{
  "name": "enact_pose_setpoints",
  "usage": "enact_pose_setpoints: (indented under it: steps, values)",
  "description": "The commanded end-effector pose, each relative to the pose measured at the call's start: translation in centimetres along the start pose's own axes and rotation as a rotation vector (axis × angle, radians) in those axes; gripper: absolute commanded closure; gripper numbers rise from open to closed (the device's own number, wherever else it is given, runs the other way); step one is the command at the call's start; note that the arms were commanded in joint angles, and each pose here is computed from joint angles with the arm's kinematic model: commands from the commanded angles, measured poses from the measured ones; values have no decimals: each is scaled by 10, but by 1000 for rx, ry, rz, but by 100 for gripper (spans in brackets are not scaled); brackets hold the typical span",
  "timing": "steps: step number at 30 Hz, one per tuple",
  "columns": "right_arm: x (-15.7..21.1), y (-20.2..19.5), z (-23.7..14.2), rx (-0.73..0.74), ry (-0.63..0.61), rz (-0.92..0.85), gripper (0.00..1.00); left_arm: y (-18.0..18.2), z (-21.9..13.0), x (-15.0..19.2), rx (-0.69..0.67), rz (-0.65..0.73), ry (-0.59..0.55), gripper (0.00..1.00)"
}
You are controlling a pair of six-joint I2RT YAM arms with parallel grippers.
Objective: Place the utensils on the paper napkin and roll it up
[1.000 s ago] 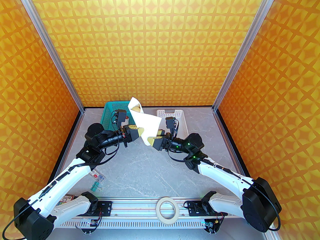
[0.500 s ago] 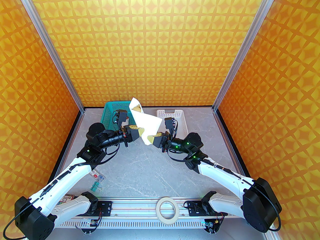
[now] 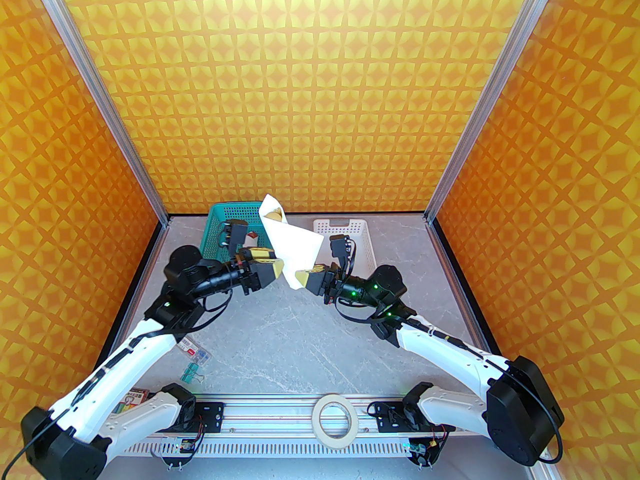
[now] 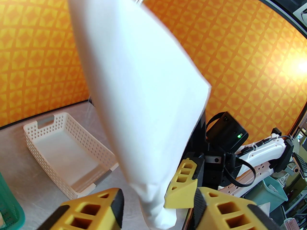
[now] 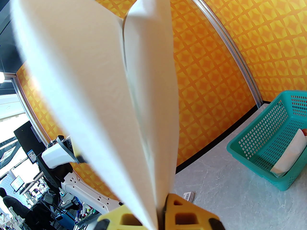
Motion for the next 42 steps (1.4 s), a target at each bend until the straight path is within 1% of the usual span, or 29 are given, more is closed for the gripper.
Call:
enact_pose_setpoints:
  steps: [1, 4, 8, 16, 20, 26, 28, 30, 41, 42]
  values:
    - [-20, 24, 4, -108, -67, -42, 100, -7, -13, -10, 33, 5, -47, 43]
    - [-28, 35, 6, -166, -91, -53, 100, -11, -17, -15, 63, 14, -115, 39]
    - [-32, 43, 12, -197, -93, -71, 100, -15, -15, -24, 123, 24, -169, 36]
    - [-27, 43, 28, -222, -68, -69, 100, -20, -2, -26, 178, 43, -163, 35]
    - [-23, 42, 33, -225, -52, -61, 100, -18, 4, -27, 197, 34, -178, 38]
    - [-18, 38, 32, -210, -41, -52, 100, -18, 7, -30, 206, 38, -190, 53]
    - [-16, 37, 31, -203, -34, -53, 100, -18, 8, -31, 207, 39, -195, 62]
    - [-14, 37, 31, -191, -24, -55, 100, -18, 8, -32, 208, 38, -198, 68]
    - [-9, 39, 25, -115, 25, -98, 100, -16, 10, -33, 204, 35, -196, 90]
    - [-9, 40, 23, -112, 25, -103, 98, -16, 10, -33, 203, 36, -197, 93]
Point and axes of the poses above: each hand's point on the last joint's axis, 136 mm out from that joint toward the fingers, its own z axis out along the fingers, its own y axis along the line the jaws close on, x = y × z, the point moved 9 cm from there along -z, back along the fingers, and after that the axes turned 12 degrees about z, right-handed, at the moved point
